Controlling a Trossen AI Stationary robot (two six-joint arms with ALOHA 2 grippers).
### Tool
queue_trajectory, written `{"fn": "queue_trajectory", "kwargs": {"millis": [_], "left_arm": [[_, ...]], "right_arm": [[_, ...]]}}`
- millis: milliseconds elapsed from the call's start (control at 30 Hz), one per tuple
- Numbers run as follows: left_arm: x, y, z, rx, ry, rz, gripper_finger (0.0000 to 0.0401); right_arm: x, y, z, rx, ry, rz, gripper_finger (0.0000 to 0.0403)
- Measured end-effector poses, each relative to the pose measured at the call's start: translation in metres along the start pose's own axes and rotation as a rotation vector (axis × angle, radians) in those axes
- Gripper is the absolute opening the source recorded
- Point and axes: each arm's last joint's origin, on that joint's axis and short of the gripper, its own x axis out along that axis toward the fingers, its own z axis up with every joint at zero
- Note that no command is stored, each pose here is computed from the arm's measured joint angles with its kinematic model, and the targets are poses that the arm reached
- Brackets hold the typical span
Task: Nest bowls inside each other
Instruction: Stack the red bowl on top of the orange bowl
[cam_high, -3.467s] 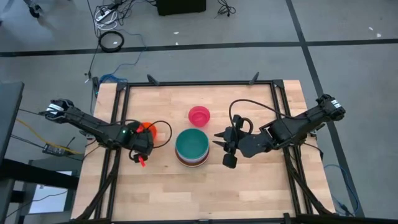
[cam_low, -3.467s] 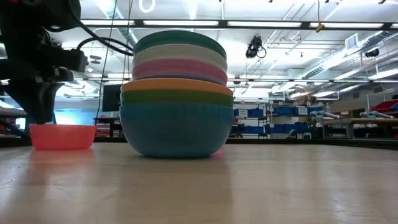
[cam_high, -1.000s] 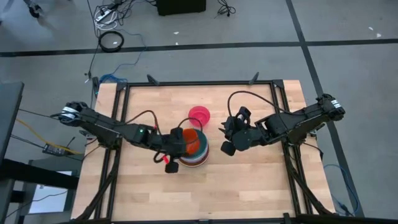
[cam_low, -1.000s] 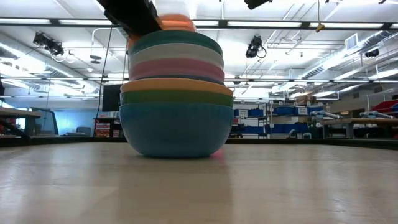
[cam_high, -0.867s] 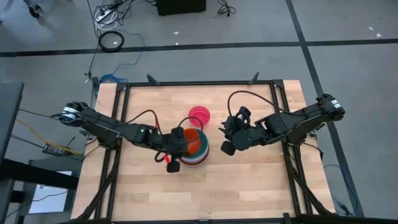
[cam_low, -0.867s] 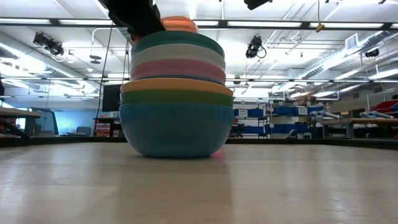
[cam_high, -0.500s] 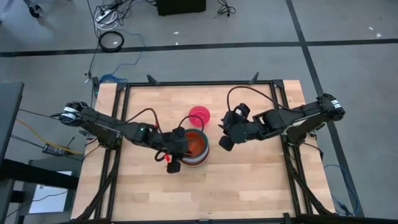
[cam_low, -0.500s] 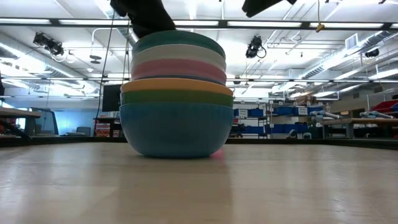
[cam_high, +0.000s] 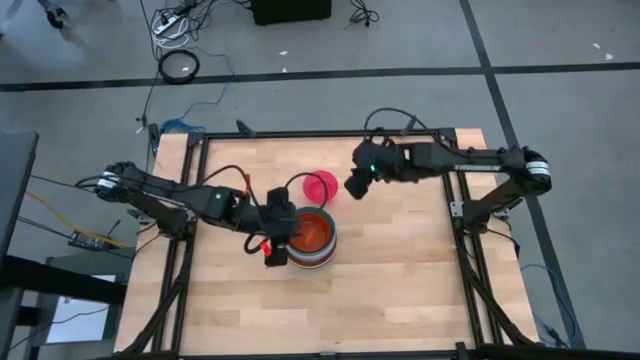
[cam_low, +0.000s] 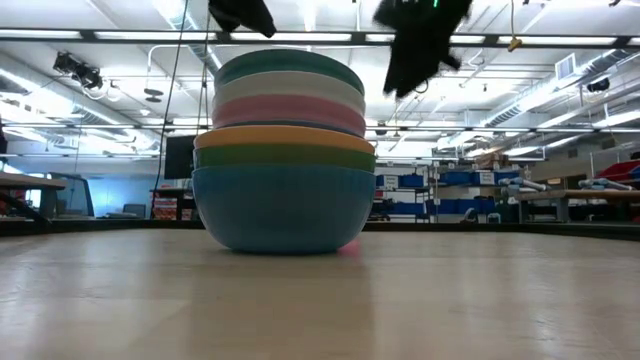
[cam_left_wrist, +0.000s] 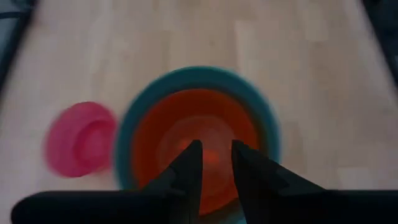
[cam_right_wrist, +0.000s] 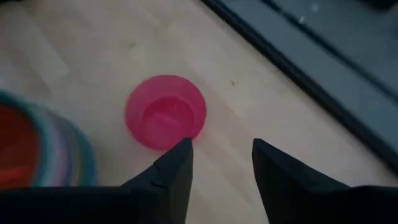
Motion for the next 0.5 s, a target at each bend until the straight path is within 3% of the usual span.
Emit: {"fn": "queue_trajectory", "kwargs": {"millis": [100,300,500], "left_arm": [[-0.009,0.004,0.003,0.027,0.022,0.084,0.0095],[-0.024,0.012,0.01,0.058,0.039,0.229,0.0095],[-0.028,0.018,0.014,0.046,0.034,0.272,0.0095]], "right_arm": [[0.03,-0.021,-0.003,0.087,0.027,0.076,0.0178],[0.073,-0.049,-0.012,0.268,-0.085,0.328,0.0197],[0.091,-0.056,-0.034,0.329,-0.118,0.331,0.0194]]}}
